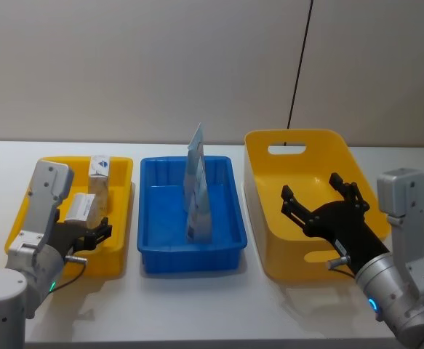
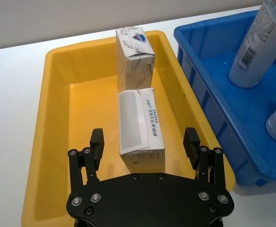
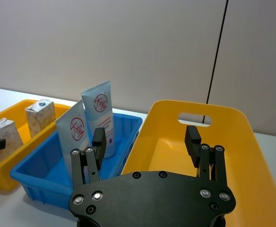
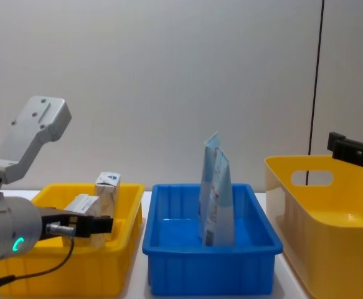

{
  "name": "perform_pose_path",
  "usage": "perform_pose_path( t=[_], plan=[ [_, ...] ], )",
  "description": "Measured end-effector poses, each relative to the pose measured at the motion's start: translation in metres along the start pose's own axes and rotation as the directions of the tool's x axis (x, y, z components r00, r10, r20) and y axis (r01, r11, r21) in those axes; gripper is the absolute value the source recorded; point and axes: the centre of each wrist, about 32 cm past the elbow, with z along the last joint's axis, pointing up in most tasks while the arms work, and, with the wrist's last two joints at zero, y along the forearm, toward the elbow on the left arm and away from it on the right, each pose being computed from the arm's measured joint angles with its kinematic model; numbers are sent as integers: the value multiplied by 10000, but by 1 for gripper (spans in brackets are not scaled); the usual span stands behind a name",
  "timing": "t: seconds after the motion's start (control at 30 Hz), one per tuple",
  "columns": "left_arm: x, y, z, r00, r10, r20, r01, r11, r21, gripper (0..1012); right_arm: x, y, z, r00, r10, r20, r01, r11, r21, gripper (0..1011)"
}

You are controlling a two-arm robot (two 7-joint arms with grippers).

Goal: Bimanual collaborative sorting of washing and personal care products

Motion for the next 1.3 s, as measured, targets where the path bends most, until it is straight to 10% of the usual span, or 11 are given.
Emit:
perform_pose_path(
  t=[0.63, 1.3],
  plan=[
    [25, -96, -9, 9998, 170, 46, -170, 9999, 17, 980, 0, 0, 0, 10000, 0, 0, 0, 10000, 0, 1002],
    [37, -120, -10, 9996, 266, 42, -267, 9996, 20, 450, 0, 0, 0, 10000, 0, 0, 0, 10000, -1, 1002]
  ],
)
